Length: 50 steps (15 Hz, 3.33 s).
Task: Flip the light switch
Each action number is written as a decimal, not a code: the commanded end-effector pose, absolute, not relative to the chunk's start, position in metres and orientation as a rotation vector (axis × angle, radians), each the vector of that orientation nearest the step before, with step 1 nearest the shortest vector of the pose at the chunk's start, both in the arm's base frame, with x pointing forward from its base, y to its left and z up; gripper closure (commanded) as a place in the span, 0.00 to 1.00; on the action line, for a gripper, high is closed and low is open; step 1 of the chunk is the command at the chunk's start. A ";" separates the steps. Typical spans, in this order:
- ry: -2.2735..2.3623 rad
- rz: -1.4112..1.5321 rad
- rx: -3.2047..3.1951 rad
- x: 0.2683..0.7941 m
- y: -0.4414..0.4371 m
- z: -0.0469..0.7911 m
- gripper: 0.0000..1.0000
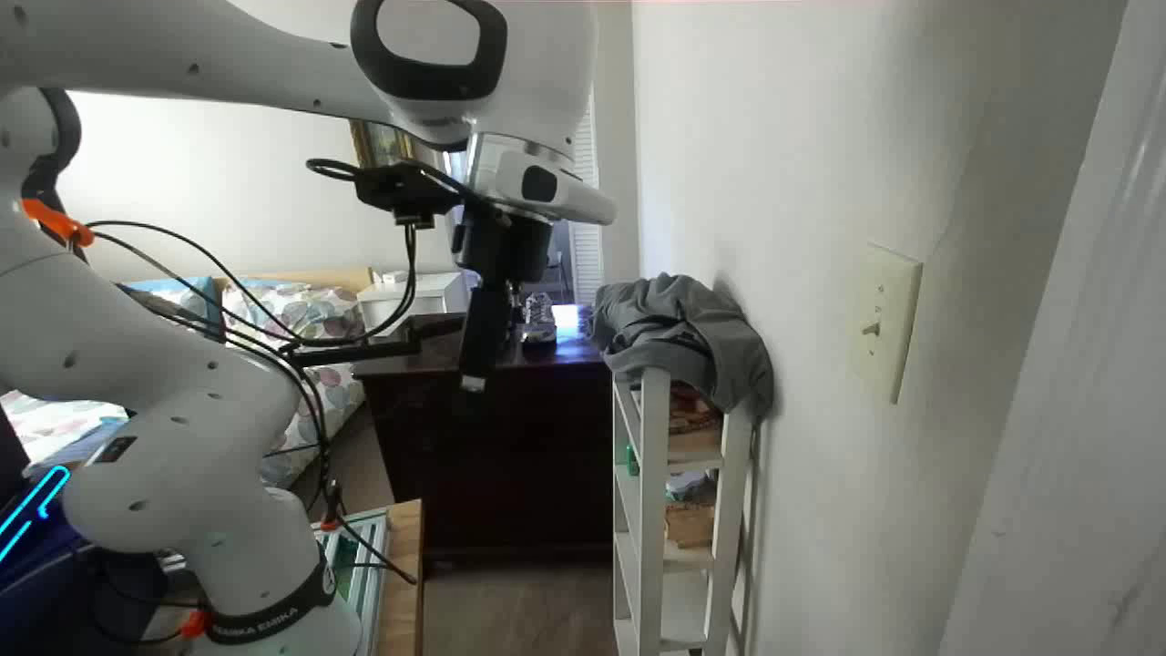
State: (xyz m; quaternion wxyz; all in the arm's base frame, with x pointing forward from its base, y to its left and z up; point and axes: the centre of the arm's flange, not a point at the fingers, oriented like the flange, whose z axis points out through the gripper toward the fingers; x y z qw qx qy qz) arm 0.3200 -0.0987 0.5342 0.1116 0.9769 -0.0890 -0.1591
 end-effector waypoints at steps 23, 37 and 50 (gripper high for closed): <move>-0.793 0.443 2.804 0.437 -0.114 0.550 0.00; -1.093 1.209 2.916 0.431 -0.134 0.531 0.00; -1.092 1.434 2.827 0.446 -0.140 0.531 0.00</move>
